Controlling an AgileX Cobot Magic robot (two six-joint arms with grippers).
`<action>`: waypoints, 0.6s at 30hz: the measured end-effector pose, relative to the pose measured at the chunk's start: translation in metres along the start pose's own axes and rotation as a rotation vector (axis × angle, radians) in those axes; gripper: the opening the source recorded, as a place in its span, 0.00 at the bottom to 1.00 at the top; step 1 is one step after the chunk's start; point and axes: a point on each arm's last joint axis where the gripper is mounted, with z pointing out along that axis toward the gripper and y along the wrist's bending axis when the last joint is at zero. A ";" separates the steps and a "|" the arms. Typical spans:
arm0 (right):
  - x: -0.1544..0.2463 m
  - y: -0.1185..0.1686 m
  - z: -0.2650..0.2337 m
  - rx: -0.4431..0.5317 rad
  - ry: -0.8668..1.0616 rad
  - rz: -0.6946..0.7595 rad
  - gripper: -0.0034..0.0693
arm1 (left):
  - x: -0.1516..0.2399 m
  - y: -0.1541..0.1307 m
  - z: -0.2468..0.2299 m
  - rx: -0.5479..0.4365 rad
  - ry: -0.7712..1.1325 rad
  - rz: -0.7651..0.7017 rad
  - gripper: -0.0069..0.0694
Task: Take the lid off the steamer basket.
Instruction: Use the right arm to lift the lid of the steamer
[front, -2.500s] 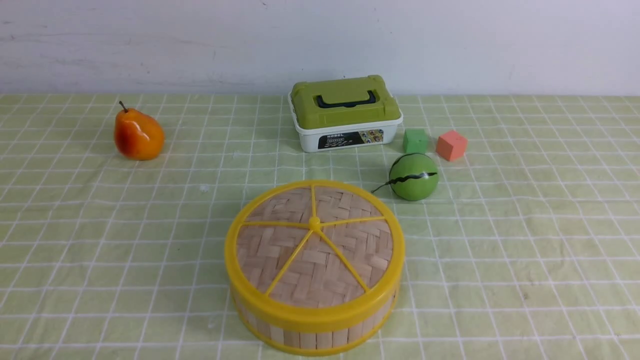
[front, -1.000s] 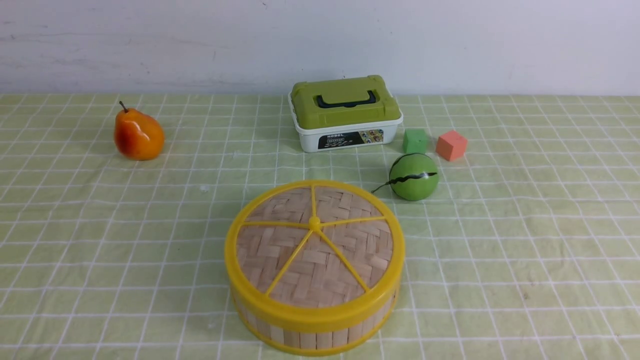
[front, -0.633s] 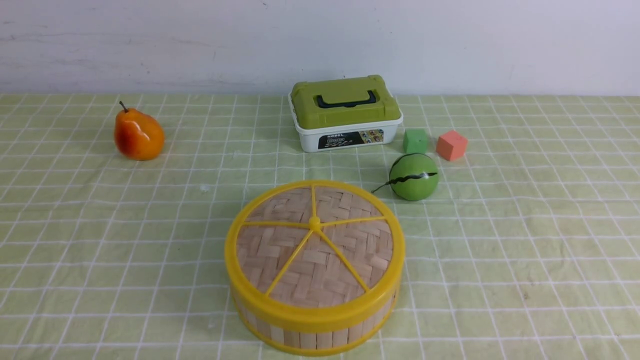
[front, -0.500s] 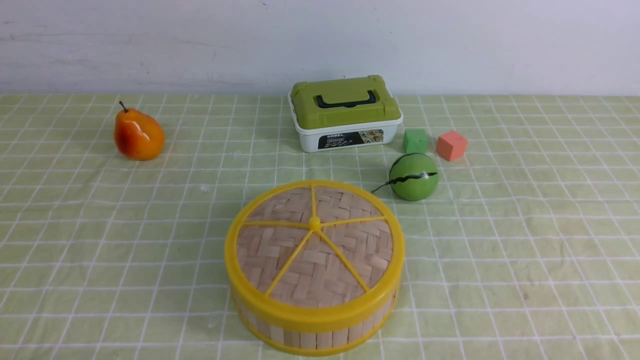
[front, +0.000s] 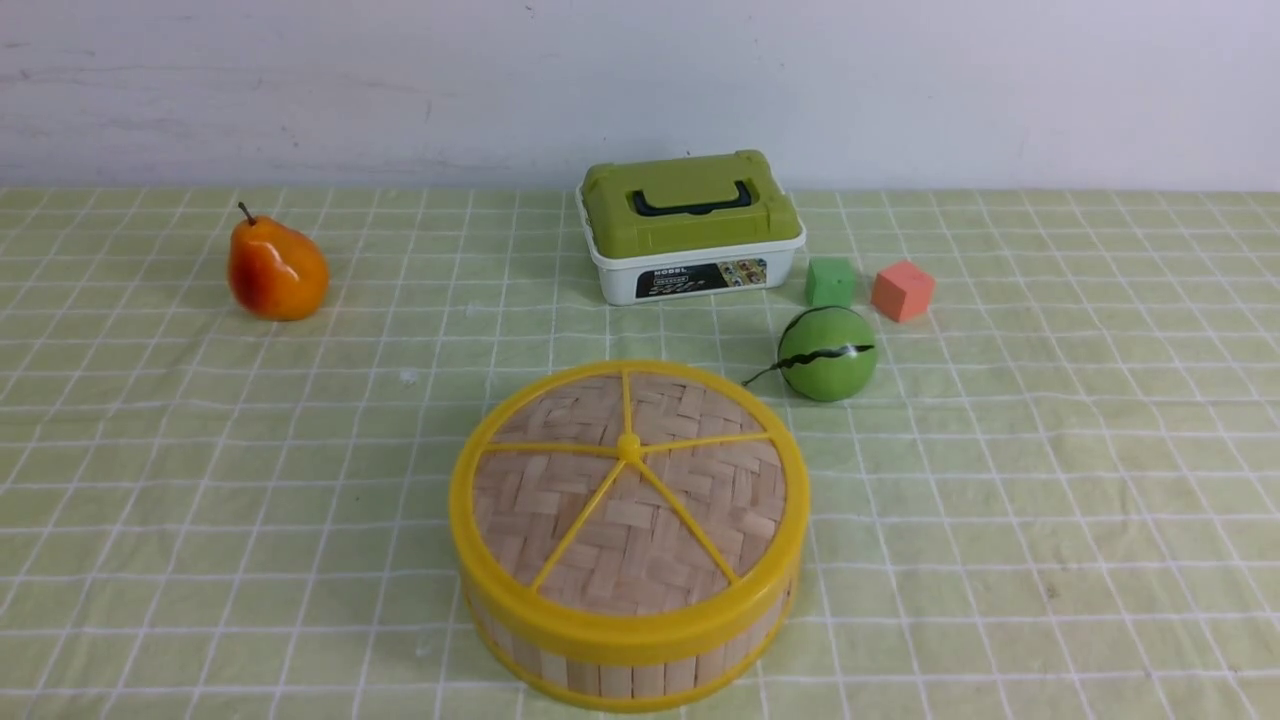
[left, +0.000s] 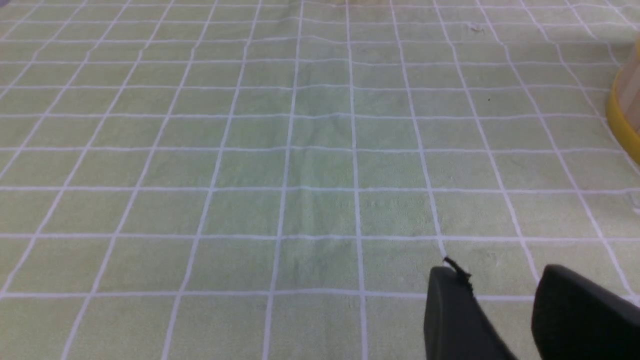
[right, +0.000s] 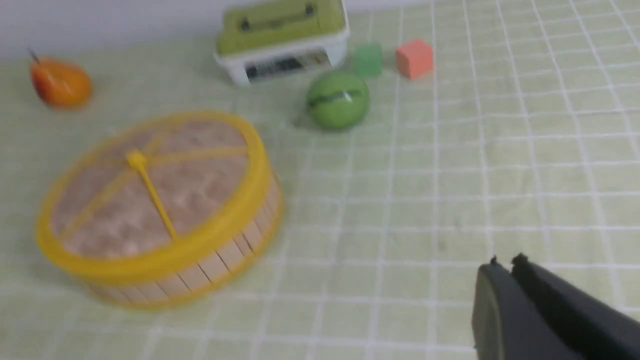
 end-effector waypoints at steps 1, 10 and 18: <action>-0.003 0.000 0.000 0.004 0.015 -0.012 0.03 | 0.000 0.000 0.000 0.000 0.000 0.000 0.40; -0.093 0.016 0.048 -0.078 0.444 -0.317 0.03 | 0.000 0.000 0.000 0.000 0.000 0.000 0.40; -0.118 0.070 0.116 -0.178 0.566 -0.475 0.04 | 0.000 0.000 0.000 0.000 0.000 0.000 0.40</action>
